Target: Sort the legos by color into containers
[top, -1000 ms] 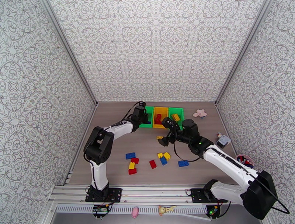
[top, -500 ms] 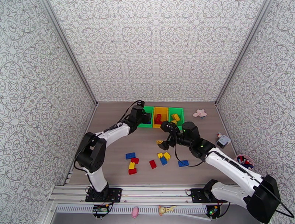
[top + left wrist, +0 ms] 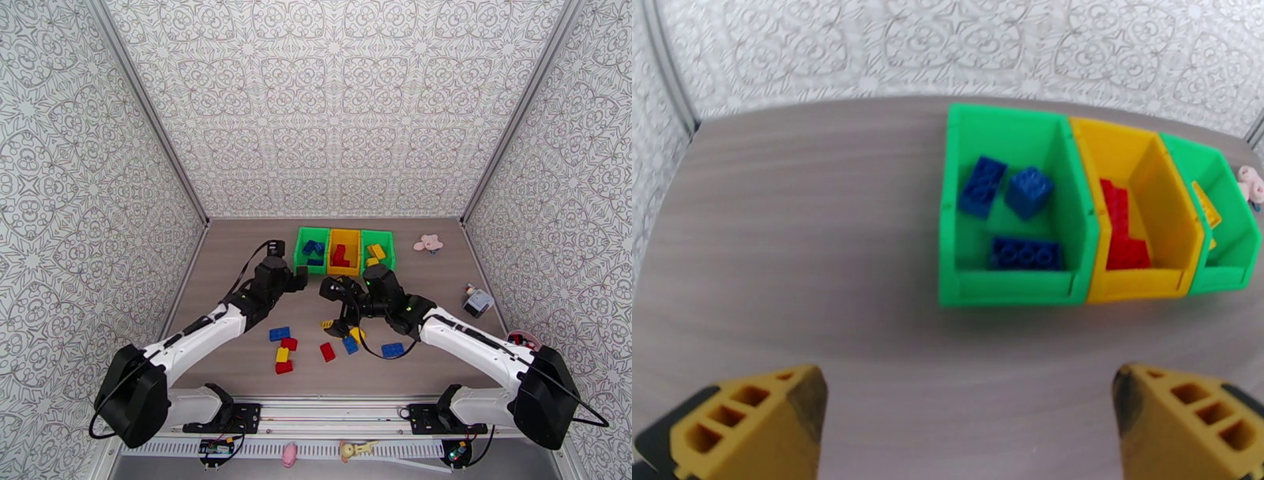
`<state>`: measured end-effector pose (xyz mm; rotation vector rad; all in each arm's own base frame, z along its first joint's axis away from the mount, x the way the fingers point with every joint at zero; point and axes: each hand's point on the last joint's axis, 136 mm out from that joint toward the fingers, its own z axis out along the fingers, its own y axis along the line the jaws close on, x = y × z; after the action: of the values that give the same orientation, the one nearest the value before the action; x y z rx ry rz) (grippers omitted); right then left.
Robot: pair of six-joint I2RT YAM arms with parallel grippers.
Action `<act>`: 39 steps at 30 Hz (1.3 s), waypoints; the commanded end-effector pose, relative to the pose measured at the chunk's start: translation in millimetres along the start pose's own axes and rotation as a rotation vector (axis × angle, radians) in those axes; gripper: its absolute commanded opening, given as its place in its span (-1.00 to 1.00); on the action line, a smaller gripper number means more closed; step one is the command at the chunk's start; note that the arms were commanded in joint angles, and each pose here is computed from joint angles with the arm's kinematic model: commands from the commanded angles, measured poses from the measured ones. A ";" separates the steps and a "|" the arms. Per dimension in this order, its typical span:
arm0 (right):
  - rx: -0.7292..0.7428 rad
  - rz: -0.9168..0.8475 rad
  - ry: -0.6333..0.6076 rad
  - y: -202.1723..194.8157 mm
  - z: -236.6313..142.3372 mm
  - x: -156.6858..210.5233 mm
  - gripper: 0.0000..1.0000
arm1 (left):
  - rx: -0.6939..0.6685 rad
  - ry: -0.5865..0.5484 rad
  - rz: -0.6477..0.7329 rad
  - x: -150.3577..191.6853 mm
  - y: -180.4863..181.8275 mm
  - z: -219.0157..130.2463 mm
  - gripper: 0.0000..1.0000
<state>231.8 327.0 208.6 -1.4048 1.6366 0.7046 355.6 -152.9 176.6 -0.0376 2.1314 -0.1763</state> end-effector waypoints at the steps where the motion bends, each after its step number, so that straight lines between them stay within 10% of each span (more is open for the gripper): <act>1: -0.056 -0.047 0.003 8.2 2.7 -8.5 0.99 | -0.101 0.145 -0.032 47.2 22.9 -13.0 0.99; 17: -0.075 -0.044 0.026 4.7 16.3 -7.3 0.99 | -0.135 0.492 -0.092 149.3 39.4 -53.9 0.99; 39: -0.043 -0.025 0.060 0.9 15.0 1.5 0.99 | -0.219 0.681 -0.108 191.1 41.0 -31.4 0.95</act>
<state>234.7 339.1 192.0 -1.4896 1.6743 0.7089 221.9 -121.0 24.8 -0.2568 2.8195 0.0164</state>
